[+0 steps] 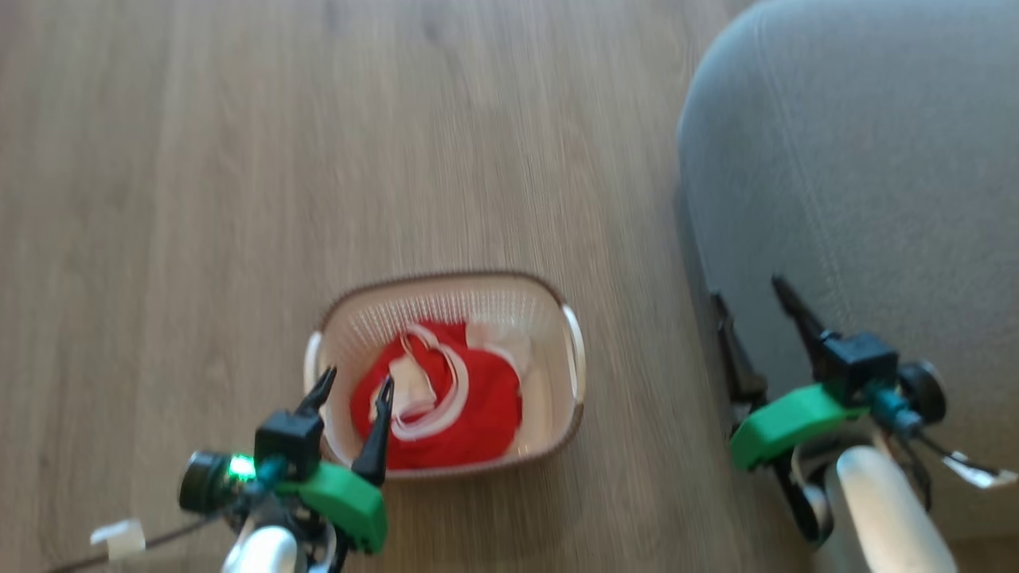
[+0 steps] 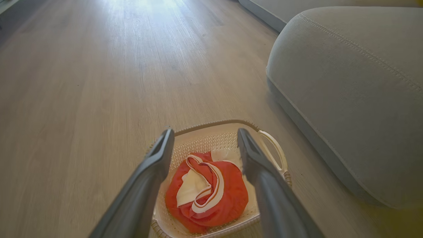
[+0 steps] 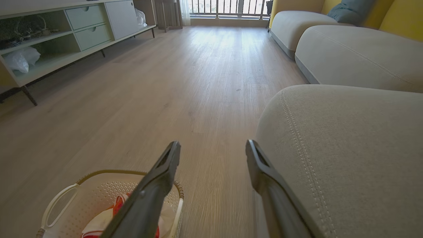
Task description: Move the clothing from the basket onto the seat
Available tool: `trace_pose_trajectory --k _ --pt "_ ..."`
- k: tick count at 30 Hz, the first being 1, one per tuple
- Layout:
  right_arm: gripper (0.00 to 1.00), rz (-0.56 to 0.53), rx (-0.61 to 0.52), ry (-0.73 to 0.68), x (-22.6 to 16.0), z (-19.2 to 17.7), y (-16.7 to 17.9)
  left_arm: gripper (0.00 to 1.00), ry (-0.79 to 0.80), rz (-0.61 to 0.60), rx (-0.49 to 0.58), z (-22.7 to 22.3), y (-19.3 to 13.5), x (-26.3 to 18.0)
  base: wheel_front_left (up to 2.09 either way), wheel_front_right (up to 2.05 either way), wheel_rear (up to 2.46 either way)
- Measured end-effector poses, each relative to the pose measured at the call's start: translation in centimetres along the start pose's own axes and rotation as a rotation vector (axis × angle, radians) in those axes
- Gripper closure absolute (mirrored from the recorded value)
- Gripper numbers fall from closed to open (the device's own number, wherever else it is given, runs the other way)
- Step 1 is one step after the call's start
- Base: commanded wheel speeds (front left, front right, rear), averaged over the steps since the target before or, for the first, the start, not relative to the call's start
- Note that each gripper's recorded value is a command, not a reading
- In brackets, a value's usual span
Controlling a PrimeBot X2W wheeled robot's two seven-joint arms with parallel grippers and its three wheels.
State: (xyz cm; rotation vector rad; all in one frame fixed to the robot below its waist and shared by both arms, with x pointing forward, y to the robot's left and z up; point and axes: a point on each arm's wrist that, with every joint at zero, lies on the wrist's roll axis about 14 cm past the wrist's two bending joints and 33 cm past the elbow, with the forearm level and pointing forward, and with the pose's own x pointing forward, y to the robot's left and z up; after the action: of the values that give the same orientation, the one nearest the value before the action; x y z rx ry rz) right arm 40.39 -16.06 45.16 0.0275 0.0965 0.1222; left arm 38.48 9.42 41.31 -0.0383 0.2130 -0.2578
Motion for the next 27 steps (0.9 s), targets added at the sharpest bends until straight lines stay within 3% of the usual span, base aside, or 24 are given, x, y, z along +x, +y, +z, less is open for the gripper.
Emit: trace_pose_trajectory --k 7,19,27 --pt "0.00 -0.061 -0.002 0.086 2.3 -3.8 -2.5 0.00 0.157 -0.105 0.028 -5.4 -0.6 4.6 0.00 0.00 0.00" --pt "0.00 -0.092 -0.002 0.235 4.8 -11.0 -4.3 0.00 0.438 -0.366 0.188 -17.2 -2.3 9.5 0.00 0.00 0.00" --pt "0.00 -0.125 0.013 0.328 4.5 -15.1 -5.6 0.00 0.531 -0.505 0.227 -22.9 -4.2 11.9 0.00 0.00 0.00"
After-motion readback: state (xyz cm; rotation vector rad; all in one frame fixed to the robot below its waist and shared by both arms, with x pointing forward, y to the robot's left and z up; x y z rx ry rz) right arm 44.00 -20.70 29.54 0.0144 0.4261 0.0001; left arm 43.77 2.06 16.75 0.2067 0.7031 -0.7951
